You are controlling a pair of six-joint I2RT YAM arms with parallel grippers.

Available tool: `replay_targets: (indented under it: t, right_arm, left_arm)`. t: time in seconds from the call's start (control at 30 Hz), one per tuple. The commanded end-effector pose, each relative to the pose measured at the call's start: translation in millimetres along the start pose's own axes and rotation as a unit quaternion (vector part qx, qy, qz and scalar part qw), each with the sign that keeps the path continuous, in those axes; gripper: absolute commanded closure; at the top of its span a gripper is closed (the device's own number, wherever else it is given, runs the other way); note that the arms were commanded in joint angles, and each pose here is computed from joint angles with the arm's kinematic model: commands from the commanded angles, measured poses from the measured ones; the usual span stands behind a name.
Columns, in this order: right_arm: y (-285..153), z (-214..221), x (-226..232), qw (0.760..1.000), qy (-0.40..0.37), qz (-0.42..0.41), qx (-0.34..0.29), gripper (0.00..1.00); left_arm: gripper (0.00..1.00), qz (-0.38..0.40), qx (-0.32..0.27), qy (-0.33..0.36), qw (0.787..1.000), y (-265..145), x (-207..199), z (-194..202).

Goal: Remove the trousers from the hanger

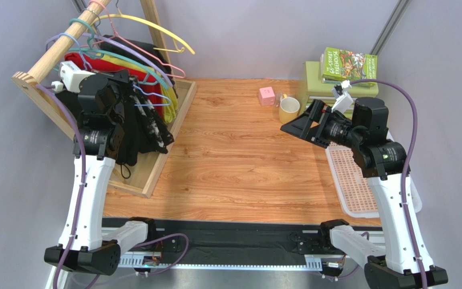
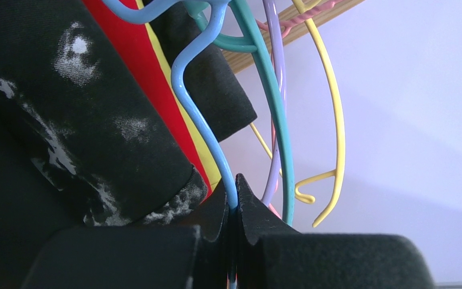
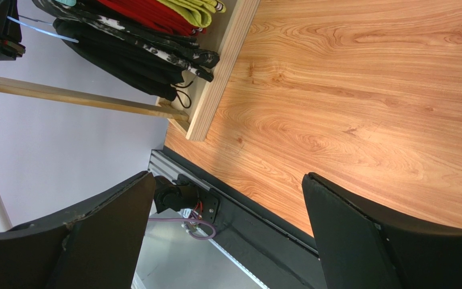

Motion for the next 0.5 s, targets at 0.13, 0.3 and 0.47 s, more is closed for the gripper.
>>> replay_targets:
  t: [0.13,0.3,0.47]
  right_arm:
    - [-5.9,-3.4,5.9,1.0,-0.015,-0.009,-0.015,0.0]
    - [-4.5,-4.1,6.0,1.0,-0.014,-0.012,-0.012,0.0]
    - [-3.5,-5.5,6.4,1.0,-0.012,-0.015,-0.011,0.0]
  left_arm:
    - [1.0,0.064,-0.026,-0.004,0.998,-25.1,-26.1,-27.6]
    - [1.0,0.1,-0.031,0.001,0.995,-39.2,-37.9,-38.8]
    - [1.0,0.129,-0.044,0.032,0.99,-51.8,-50.4,-52.7]
Point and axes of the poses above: each gripper's point midway between its finger pads, its own y axis out along the fingers, its own x axis along the line the jaws close on, z = x × y, the point moved 10 cm from there along -y, back along the fingers, and after that the axes turned 3 degrees about -y, right-handed, at the moved point
